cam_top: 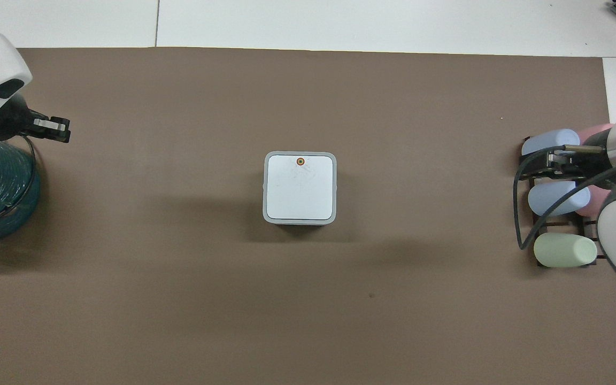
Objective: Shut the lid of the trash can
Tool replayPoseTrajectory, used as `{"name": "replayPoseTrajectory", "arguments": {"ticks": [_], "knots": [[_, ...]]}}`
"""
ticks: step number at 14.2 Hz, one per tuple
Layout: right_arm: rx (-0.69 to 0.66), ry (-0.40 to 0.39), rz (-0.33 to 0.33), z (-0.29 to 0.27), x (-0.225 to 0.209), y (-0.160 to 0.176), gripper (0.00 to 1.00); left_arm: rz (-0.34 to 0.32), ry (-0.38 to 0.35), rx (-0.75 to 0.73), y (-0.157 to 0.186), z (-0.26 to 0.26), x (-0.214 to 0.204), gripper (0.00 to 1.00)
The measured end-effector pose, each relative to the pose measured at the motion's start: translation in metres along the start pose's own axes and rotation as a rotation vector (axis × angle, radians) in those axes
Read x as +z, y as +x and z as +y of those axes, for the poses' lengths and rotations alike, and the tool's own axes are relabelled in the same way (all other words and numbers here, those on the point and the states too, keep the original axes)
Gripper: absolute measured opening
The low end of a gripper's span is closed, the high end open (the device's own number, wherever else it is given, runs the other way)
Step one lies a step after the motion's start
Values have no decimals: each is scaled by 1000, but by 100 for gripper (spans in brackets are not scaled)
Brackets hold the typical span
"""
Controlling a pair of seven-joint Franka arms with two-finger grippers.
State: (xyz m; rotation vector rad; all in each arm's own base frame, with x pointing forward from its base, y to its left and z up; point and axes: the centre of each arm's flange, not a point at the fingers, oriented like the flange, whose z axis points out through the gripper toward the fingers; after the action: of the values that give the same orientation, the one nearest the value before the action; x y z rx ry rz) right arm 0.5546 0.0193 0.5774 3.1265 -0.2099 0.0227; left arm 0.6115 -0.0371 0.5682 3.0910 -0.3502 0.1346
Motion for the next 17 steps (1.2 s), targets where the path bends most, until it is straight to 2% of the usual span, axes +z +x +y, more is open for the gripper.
{"name": "replayPoseTrajectory", "arguments": {"ticks": [2, 3, 5, 10, 11, 17], "knots": [[0, 0, 0, 0, 0, 0, 100, 11, 3, 0, -3, -2, -9, 8], [0, 0, 0, 0, 0, 0, 100, 17, 4, 4, -4, 0, -11, 16], [0, 0, 0, 0, 0, 0, 100, 37, 6, 12, -2, 5, -15, 35], [0, 0, 0, 0, 0, 0, 100, 69, 10, 13, 2, 8, -19, 95], [0, 0, 0, 0, 0, 0, 100, 70, 10, -4, 1, 8, -19, 100], [0, 0, 0, 0, 0, 0, 100, 75, 8, -69, 0, 9, -23, 100]]}}
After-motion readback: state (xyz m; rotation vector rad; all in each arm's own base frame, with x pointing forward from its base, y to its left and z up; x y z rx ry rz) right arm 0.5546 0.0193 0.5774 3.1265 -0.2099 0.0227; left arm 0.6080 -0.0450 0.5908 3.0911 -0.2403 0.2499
